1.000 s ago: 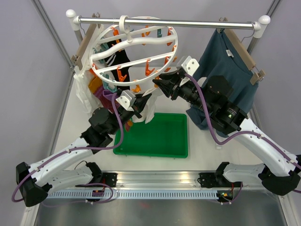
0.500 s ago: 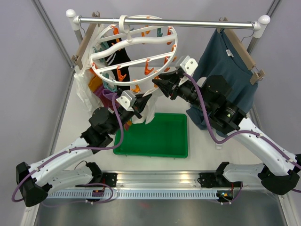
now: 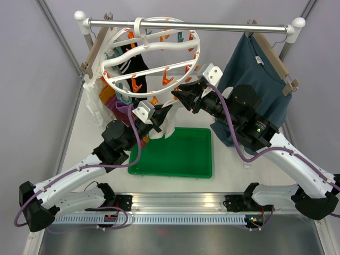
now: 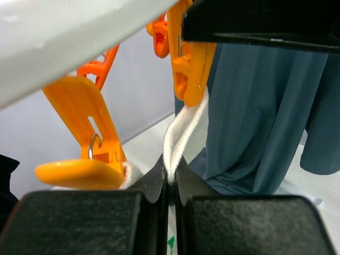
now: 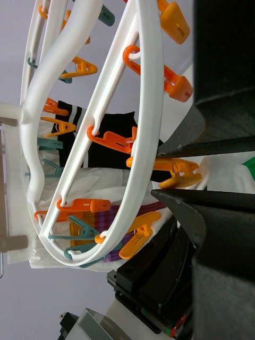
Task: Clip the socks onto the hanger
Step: Clamp the sock onto the hanger.
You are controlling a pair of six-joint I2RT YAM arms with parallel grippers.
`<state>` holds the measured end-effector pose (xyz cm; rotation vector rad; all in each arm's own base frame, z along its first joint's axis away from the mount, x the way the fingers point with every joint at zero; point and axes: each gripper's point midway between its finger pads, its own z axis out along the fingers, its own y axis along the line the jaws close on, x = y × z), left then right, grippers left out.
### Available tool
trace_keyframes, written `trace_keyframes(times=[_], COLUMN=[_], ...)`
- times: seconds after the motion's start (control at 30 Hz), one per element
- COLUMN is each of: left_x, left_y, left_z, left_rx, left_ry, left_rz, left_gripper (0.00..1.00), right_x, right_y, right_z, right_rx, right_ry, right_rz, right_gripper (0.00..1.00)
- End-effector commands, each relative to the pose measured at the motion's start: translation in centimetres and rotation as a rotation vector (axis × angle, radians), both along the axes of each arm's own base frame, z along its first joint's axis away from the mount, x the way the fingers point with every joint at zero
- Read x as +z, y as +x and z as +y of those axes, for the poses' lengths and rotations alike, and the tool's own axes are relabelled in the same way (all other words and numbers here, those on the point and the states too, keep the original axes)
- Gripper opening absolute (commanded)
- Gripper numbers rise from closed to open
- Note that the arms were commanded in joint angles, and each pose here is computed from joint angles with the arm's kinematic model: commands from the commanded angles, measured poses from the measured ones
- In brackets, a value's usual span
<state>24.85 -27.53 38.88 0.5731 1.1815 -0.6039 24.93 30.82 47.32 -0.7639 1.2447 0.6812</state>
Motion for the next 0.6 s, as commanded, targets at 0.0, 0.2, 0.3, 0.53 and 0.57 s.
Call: trace_keyframes(times=[0.0,0.2,0.3,0.53,0.57], left_x=[4.0,4.5,4.6,5.4,5.4], left_y=[-0.3,-0.8,-1.0,-1.2,-1.2], left_z=[0.5,0.7,0.7,1.0,1.0], left_rx=[0.012,-0.004,-0.008,-0.013,-0.013], left_ry=[-0.088,-0.106,-0.107,-0.135,-0.140], left_rz=[-0.072,-0.079,-0.080,-0.075,-0.073], left_gripper=[0.02,0.02,0.02,0.02,0.02], right_x=[1.6,1.6,1.6,1.2,1.2], right_y=[-0.8,-0.8,-1.0,-0.9,-0.9], right_z=[-0.3,-0.4,-0.3,-0.3,-0.4], right_rx=[0.025,0.023,0.031,0.030,0.028], right_ry=[0.018,0.013,0.012,-0.001,-0.005], right_rz=[-0.031,-0.038,-0.040,-0.040,-0.043], right_gripper=[0.00,0.00,0.00,0.00,0.00])
